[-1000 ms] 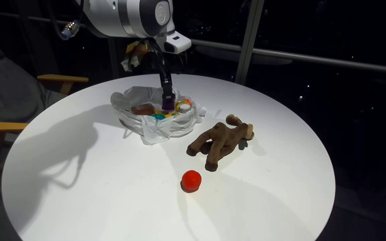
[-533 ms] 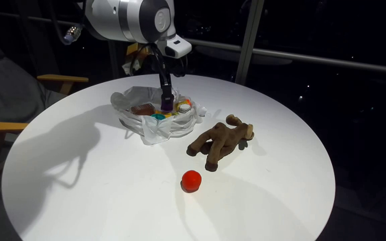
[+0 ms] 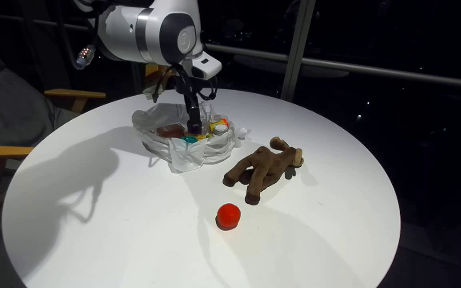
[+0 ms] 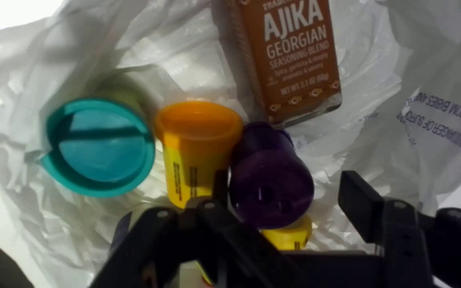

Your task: Pick the bottles and objects on the table and put them in the plastic bag

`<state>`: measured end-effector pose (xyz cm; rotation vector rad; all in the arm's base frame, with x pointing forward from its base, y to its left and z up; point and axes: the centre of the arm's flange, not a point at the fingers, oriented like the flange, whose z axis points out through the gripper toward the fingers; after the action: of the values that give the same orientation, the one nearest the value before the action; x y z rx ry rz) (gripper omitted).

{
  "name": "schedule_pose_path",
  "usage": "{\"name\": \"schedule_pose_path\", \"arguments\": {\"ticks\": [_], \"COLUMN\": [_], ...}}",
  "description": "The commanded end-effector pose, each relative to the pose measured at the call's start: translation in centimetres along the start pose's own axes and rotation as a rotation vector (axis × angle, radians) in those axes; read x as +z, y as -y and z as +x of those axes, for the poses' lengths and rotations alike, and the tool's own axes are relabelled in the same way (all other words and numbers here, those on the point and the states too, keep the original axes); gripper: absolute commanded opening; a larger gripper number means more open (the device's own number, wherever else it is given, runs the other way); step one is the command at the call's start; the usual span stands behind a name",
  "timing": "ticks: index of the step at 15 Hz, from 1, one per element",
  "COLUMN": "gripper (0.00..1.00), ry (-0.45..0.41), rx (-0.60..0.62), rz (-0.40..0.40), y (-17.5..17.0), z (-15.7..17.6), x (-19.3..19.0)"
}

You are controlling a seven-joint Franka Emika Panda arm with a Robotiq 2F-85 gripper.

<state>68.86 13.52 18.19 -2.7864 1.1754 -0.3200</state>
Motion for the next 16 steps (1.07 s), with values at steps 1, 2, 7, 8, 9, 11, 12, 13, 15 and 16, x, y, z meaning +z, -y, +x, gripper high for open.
{"name": "schedule_pose_path", "arguments": {"ticks": [1, 2, 7, 8, 9, 11, 12, 13, 15, 16], "gripper": [1.0, 1.0, 1.0, 1.0, 1.0, 1.0, 1.0, 1.0, 1.0, 1.0], "ry": [-0.049, -0.066, -0.149, -0.145, -0.13, -0.07, -0.047, -0.004, 0.05, 0.078], "rx": [-0.052, -0.063, -0.147, -0.163, -0.178, -0.191, -0.185, -0.172, -0.158, -0.157], "rz": [0.067, 0.071, 0.014, -0.018, -0.05, -0.114, -0.144, -0.175, -0.233, -0.24], "y": [1.0, 0.9, -3.2, -4.8, -6.6, -10.8, -13.2, -15.6, -20.0, -21.7], "z": [-0.9, -1.1, -0.1, 0.3, 0.8, 1.6, 1.9, 1.9, 1.9, 1.8], "x": [-6.7, -9.1, -17.7, -18.9, -19.9, -21.1, -21.3, -21.2, -20.4, -19.9]}}
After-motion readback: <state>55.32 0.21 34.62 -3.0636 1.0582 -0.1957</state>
